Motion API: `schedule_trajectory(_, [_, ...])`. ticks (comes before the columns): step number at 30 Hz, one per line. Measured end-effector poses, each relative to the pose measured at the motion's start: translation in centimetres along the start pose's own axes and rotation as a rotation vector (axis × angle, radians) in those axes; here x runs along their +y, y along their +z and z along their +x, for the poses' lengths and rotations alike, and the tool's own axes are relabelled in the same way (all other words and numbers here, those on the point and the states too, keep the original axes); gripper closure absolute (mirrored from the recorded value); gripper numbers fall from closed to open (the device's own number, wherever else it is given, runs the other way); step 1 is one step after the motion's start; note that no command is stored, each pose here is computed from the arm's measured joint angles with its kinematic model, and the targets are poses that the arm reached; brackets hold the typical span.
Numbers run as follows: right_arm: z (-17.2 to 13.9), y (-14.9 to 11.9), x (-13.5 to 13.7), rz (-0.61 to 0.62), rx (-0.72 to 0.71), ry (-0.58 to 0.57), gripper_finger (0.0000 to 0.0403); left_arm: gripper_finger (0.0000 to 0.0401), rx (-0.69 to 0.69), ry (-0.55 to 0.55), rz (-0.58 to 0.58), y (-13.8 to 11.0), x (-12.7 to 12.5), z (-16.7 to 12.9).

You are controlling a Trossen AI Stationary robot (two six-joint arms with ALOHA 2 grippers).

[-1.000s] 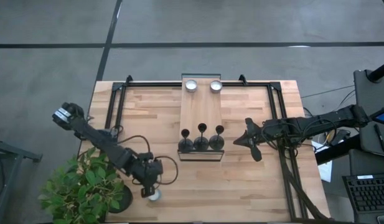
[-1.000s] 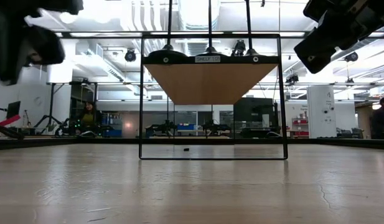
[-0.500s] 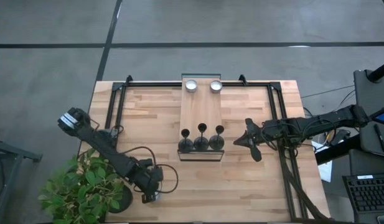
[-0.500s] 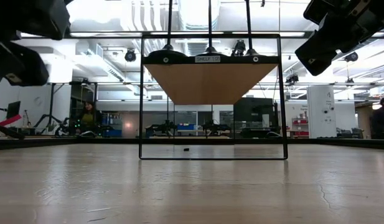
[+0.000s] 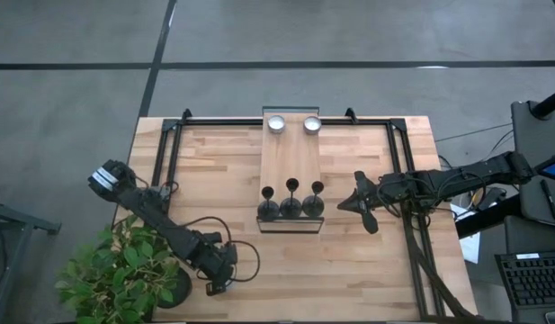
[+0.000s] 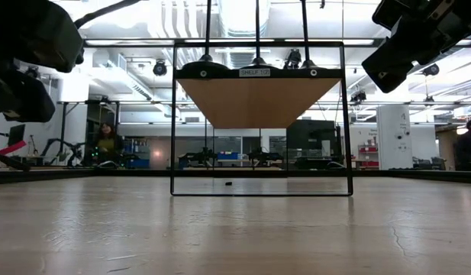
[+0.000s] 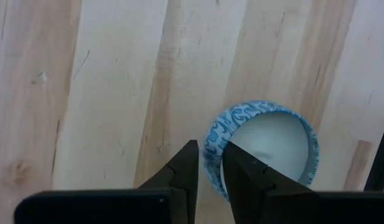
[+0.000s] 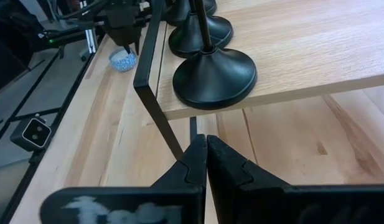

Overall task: Pick & Place candle stick holders
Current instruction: Put the blue scented candle on the shelf

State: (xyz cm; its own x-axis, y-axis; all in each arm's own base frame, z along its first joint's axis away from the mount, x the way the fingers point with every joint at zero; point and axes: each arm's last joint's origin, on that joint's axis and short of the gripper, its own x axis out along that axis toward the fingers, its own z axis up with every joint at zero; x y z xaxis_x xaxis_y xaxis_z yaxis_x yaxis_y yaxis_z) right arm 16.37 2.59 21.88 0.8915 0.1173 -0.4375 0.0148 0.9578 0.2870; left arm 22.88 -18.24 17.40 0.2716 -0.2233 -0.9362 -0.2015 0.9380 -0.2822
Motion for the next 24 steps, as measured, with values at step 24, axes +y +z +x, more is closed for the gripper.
schedule_trajectory(24, [0.0,-0.1,0.0,0.002,0.002,-0.001,0.0394,0.0400,0.000,0.200,-0.087,0.9,3.5,-2.4])
